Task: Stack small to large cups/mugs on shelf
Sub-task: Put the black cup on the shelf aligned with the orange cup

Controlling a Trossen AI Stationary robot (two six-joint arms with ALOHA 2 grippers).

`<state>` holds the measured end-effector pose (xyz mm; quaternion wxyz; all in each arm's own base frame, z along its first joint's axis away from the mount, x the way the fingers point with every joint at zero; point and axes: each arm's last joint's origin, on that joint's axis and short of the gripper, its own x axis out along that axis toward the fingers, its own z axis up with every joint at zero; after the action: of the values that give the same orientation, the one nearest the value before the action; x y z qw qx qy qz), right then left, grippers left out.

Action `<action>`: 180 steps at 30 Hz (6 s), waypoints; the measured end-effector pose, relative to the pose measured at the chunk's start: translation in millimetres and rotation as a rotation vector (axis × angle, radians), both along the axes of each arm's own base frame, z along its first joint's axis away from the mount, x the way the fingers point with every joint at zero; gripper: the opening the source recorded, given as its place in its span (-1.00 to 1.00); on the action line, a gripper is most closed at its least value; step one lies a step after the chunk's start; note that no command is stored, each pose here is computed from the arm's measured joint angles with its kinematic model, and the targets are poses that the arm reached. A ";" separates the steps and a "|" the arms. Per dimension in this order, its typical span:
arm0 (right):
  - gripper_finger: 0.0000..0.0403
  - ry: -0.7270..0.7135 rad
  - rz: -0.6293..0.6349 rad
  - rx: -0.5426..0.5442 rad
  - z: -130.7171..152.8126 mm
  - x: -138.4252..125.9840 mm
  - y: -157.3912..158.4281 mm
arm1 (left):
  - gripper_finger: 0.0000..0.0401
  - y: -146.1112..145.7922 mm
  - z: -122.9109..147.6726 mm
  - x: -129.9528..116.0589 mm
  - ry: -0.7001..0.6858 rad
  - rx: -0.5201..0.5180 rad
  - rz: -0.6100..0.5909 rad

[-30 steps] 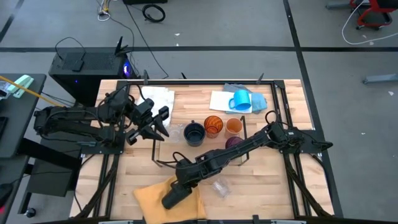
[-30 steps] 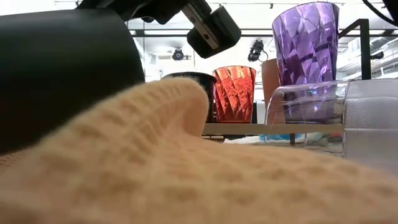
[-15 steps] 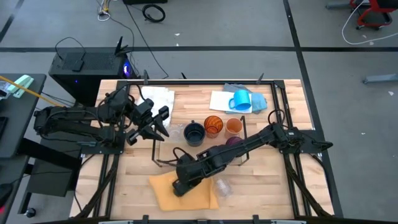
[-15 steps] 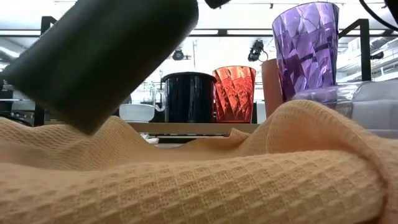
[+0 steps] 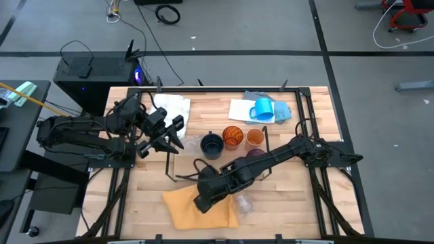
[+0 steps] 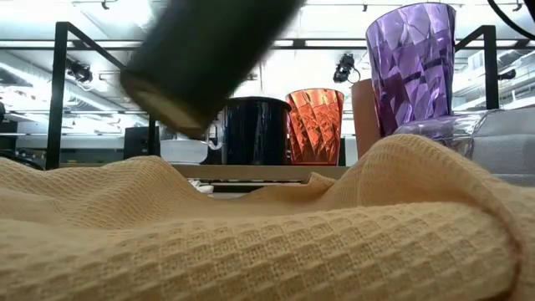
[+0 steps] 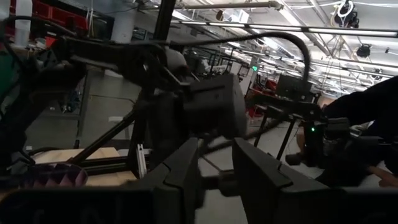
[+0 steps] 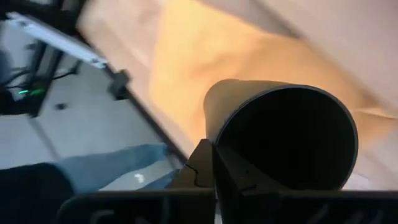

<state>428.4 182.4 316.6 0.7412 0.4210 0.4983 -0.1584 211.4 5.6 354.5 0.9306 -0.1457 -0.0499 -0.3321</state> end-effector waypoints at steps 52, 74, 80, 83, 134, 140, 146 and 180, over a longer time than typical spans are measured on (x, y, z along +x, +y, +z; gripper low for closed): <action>-1.00 -0.208 -0.006 -0.248 152.3 -142.2 -79.6 | -0.47 24.9 -2.8 -1.3 0.027 0.001 0.116; -1.00 -0.669 -0.001 -0.721 221.8 -346.6 -143.2 | -0.47 51.5 -2.4 -2.8 0.034 -0.088 0.436; -1.00 -0.621 -0.007 -0.695 178.9 -363.5 -157.2 | -0.47 53.7 -2.2 -2.5 0.026 -0.103 0.515; -1.00 -0.629 0.000 -0.663 151.8 -365.4 -158.1 | -0.47 54.6 -2.1 -2.4 0.024 -0.110 0.543; -1.00 -1.397 0.126 -0.708 75.1 -322.2 -165.5 | -0.48 57.8 -2.0 -2.1 0.030 -0.183 0.659; -1.00 -1.210 0.146 -0.522 65.8 -295.8 -194.8 | -0.48 57.7 -2.0 -2.1 0.030 -0.182 0.656; -1.00 -1.086 0.288 -0.455 105.4 -249.4 -220.0 | -0.48 57.3 -2.2 -2.1 0.033 -0.179 0.643; -1.00 -0.306 0.725 -0.380 108.9 -110.2 -127.9 | -0.48 57.7 -5.6 -1.6 0.041 -0.082 0.654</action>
<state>318.2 54.5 425.5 0.8784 0.0938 0.4605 0.0873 209.7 63.3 348.8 0.9821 -0.1660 -0.0889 -0.0103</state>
